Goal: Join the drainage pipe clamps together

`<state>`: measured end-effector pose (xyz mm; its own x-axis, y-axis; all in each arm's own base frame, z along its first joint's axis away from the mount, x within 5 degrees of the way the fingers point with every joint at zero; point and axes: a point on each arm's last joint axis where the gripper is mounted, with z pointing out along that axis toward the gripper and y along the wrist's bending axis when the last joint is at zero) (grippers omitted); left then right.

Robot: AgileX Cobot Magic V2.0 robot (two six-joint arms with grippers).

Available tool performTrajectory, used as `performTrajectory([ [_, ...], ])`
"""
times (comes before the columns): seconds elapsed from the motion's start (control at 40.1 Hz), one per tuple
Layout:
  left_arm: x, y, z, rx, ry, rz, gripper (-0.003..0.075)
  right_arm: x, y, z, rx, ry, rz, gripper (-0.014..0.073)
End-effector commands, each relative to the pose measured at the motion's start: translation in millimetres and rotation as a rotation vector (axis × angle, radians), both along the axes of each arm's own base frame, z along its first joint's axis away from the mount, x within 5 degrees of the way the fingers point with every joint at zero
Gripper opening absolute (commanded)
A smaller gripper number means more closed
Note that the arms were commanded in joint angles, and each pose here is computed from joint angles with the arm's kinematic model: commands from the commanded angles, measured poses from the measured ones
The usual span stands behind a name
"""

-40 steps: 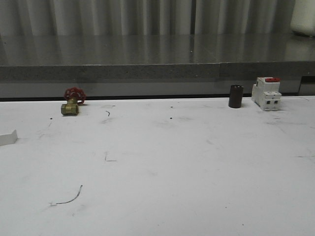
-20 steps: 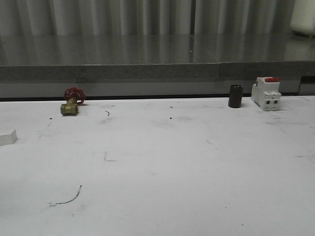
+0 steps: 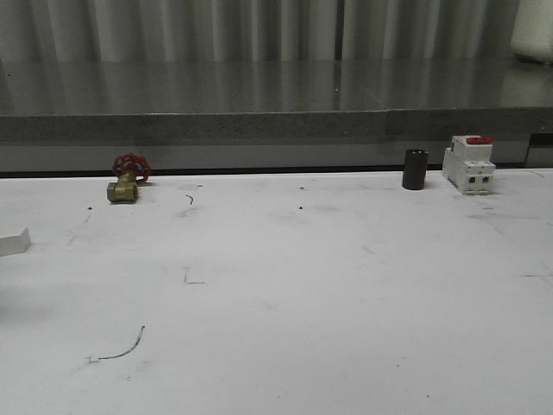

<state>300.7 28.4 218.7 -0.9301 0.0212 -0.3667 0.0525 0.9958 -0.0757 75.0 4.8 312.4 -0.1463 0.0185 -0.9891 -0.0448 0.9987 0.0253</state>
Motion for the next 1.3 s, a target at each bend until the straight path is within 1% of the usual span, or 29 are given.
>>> performTrajectory([
  [0.0, 13.2, 0.6, 9.6, -0.002, -0.064, 0.002, 0.0534, 1.0, -1.5, 17.3, 0.006, -0.096, -0.017, 0.0593],
  [0.174, 22.8, 1.7, -9.4, 0.005, -0.013, -0.042, 0.0534, 1.0, -1.5, 17.3, 0.006, -0.096, -0.017, 0.0593],
  [0.324, 29.5, 2.5, -22.4, 0.004, 0.017, -0.055, 0.0534, 1.0, -1.5, 17.3, 0.006, -0.096, -0.017, 0.0593],
  [0.498, 33.6, -0.9, -34.0, -0.036, 0.032, -0.081, 0.052, 1.0, -1.5, 17.3, 0.006, -0.096, -0.017, 0.0593],
  [0.723, 36.0, -0.4, -47.7, -0.041, 0.07, -0.081, 0.0433, 1.0, -1.5, 17.3, 0.006, -0.096, -0.017, 0.0593],
  [0.872, 36.0, -0.5, -48.8, -0.042, 0.075, -0.084, 0.0382, 1.0, -1.5, 17.3, 0.006, -0.096, -0.017, 0.0593],
  [0.947, 35.8, -0.6, -48.8, -0.039, 0.076, -0.095, 0.0345, 1.0, -1.5, 17.3, 0.006, -0.096, -0.017, 0.0593],
  [1.146, 35.7, -0.6, -48.9, -0.039, 0.077, -0.096, 0.0213, 1.0, -1.5, 17.3, 0.006, -0.096, -0.017, 0.0593],
  [1.271, 36.1, -0.6, -48.4, -0.038, 0.075, -0.097, 0.0165, 1.0, -1.5, 17.3, 0.006, -0.096, -0.017, 0.0593],
])
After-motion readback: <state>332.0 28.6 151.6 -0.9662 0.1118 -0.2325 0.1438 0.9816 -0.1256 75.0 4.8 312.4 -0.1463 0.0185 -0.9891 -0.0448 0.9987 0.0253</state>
